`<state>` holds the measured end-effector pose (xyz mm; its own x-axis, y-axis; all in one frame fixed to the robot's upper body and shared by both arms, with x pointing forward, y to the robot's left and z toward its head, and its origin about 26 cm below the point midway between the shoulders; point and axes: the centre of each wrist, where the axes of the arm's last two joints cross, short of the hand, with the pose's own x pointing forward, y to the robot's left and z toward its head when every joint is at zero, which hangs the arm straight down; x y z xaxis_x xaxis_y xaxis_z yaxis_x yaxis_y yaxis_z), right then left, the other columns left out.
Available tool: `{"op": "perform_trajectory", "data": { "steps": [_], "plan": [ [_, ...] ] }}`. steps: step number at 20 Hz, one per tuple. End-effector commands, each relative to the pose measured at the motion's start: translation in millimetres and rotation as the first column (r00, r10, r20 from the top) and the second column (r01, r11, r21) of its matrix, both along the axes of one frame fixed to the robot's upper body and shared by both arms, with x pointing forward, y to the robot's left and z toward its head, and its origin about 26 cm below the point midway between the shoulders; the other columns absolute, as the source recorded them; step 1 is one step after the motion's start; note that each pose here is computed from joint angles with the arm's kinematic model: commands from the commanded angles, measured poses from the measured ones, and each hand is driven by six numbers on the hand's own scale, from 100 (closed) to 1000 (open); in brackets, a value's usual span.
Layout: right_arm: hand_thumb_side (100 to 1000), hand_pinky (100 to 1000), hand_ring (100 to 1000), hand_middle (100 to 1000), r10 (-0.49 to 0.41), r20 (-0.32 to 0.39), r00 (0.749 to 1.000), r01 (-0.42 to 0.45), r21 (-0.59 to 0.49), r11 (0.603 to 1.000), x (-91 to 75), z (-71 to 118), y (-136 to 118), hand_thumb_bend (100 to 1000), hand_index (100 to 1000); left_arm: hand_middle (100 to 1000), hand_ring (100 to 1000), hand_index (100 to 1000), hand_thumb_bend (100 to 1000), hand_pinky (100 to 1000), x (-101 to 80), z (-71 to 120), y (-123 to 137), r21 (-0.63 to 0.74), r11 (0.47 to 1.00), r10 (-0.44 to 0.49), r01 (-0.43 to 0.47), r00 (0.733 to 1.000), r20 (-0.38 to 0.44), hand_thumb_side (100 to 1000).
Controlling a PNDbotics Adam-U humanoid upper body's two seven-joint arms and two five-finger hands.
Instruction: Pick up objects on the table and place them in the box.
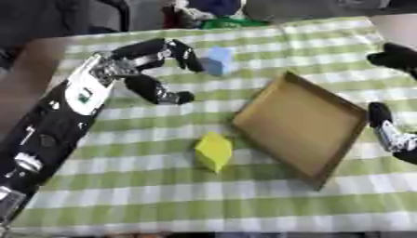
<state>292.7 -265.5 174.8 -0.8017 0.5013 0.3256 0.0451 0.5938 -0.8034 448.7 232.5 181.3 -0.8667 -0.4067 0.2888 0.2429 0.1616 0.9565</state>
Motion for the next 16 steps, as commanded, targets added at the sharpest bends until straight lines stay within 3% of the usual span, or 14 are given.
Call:
{"op": "perform_trajectory", "data": {
  "steps": [1,10,16],
  "plan": [
    [484,907,870,834,0.016,0.029,0.999,-0.015,-0.027,1.0,-1.8,9.9,-0.2,100,1000,650,709,775,413,683,0.0,10.9,2.0,0.146,0.975,-0.178,0.168,0.983,0.052,594],
    [481,907,867,829,0.025,0.024,0.999,-0.024,-0.037,0.999,-1.8,9.4,1.0,100,1000,650,710,775,422,682,-3.6,9.3,6.4,0.115,0.982,-0.156,0.148,0.986,0.062,588],
    [481,907,867,827,0.026,0.024,0.999,-0.025,-0.038,0.999,-1.7,9.8,1.0,100,1000,677,731,786,513,699,-3.9,11.3,-9.4,0.154,0.97,-0.2,0.187,0.977,0.076,558]
  ]
}}
